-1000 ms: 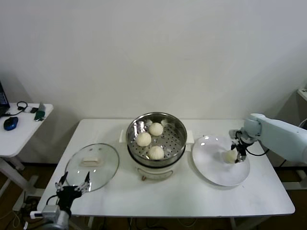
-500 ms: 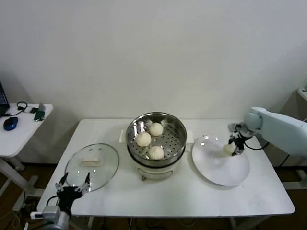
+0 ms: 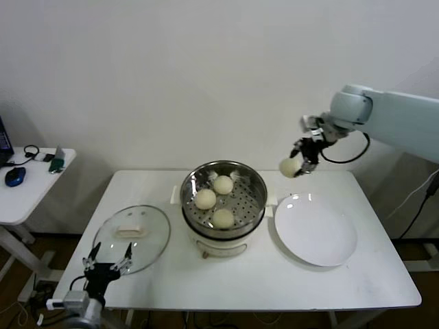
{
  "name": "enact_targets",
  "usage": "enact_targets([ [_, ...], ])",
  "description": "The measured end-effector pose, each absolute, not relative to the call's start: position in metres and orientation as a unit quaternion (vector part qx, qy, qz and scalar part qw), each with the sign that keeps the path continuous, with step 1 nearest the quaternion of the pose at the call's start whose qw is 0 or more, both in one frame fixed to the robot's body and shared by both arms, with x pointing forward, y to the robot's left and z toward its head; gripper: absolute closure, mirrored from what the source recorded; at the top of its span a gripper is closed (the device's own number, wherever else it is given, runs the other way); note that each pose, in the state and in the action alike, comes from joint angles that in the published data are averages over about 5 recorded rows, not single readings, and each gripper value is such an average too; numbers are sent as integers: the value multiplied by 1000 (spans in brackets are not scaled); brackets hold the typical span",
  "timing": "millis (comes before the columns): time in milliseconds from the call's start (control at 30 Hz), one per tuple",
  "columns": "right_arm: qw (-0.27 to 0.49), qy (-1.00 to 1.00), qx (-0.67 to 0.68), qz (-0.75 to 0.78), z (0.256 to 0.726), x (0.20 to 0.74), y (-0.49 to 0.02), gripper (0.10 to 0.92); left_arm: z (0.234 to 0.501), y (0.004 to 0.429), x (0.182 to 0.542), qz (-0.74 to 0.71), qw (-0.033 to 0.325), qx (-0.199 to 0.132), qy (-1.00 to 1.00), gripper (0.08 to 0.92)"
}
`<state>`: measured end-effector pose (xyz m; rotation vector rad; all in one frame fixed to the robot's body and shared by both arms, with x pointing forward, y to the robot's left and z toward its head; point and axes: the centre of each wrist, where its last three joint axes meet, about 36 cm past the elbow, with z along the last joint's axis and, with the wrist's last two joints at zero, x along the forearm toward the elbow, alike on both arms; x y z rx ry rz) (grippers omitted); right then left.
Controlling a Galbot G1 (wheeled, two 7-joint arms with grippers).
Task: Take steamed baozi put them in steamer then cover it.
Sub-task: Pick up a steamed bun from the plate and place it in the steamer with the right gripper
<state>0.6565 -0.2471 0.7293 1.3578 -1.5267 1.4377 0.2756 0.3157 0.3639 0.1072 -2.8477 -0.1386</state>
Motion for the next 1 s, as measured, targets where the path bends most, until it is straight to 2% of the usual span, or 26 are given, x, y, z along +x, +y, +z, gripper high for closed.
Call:
enact_targets([
  [167,301,-561,535,555,731,640,-199,386,365,317,277,-47,141,37,-988,177],
  [367,306,-533,543,572,701,634,-164,386,366,319,276,-47,141,39,-988,177],
  [767,327,-507,536,591,628,651,-137,384,365,324,275,-47,143,42,-988,177],
  [1000,329,-498,534,599,604,656,-127,365,366,323,274,-45,142,43,-988,177],
])
